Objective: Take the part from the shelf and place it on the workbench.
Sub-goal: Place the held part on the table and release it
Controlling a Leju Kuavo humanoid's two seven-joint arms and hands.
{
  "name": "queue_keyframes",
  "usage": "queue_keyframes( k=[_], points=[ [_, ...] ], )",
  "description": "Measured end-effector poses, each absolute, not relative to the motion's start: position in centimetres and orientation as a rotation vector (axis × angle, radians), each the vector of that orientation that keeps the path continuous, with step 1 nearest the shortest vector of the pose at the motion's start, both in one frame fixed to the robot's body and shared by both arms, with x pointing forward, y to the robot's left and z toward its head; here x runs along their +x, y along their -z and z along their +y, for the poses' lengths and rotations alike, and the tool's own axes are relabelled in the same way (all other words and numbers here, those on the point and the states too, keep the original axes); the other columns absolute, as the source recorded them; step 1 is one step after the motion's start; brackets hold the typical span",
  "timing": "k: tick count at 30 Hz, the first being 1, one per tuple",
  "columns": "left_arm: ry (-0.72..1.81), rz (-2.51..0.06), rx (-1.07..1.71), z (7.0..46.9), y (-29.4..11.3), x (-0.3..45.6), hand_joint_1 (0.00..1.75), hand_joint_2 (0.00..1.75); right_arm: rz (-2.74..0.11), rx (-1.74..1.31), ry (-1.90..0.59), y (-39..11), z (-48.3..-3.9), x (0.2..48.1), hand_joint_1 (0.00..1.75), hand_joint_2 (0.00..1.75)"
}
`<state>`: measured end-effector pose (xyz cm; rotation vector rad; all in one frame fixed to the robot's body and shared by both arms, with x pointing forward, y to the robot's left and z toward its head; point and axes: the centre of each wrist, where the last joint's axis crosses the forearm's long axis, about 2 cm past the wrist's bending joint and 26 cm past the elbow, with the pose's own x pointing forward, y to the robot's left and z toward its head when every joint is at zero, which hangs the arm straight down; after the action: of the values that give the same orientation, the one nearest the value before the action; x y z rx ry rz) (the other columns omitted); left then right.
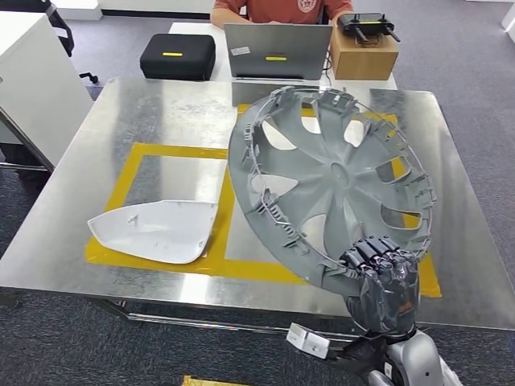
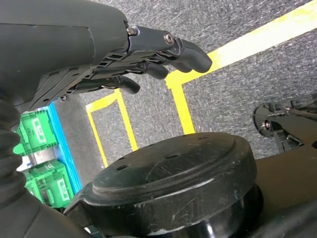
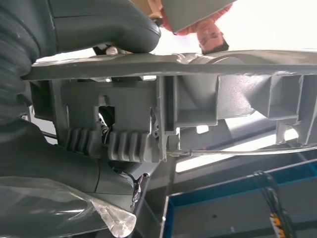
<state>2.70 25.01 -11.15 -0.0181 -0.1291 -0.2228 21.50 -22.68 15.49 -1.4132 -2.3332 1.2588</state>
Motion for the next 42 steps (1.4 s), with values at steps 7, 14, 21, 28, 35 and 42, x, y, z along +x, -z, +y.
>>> queue_keyframes(
  k=[7, 14, 21, 28, 35, 42],
  points=[
    [0.223, -0.129, -0.017, 25.0, 11.2, 2.7, 0.00, 1.75, -2.281, -1.424, -1.238, -15.0, -22.8, 22.1, 1.75, 1.75],
    [0.221, -0.128, -0.019, 25.1, 11.2, 2.7, 0.00, 1.75, -2.178, -1.441, -1.261, -14.4, -23.1, 22.9, 1.75, 1.75],
    [0.211, -0.126, -0.018, 25.2, 11.2, 2.7, 0.00, 1.75, -2.094, -1.452, -1.322, -13.4, -23.9, 23.1, 1.75, 1.75],
    [0.194, -0.113, -0.014, 25.2, 11.2, 2.7, 0.00, 1.75, -2.033, -1.447, -1.415, -12.3, -24.9, 23.0, 1.75, 1.75],
    [0.190, -0.099, -0.010, 25.3, 11.2, 2.7, 0.00, 1.75, -1.972, -1.439, -1.466, -11.2, -25.5, 23.0, 1.75, 1.75],
    [0.190, -0.090, -0.004, 25.6, 11.2, 2.7, 0.00, 1.75, -1.888, -1.450, -1.511, -9.9, -26.8, 22.9, 1.75, 1.75]
  ],
)
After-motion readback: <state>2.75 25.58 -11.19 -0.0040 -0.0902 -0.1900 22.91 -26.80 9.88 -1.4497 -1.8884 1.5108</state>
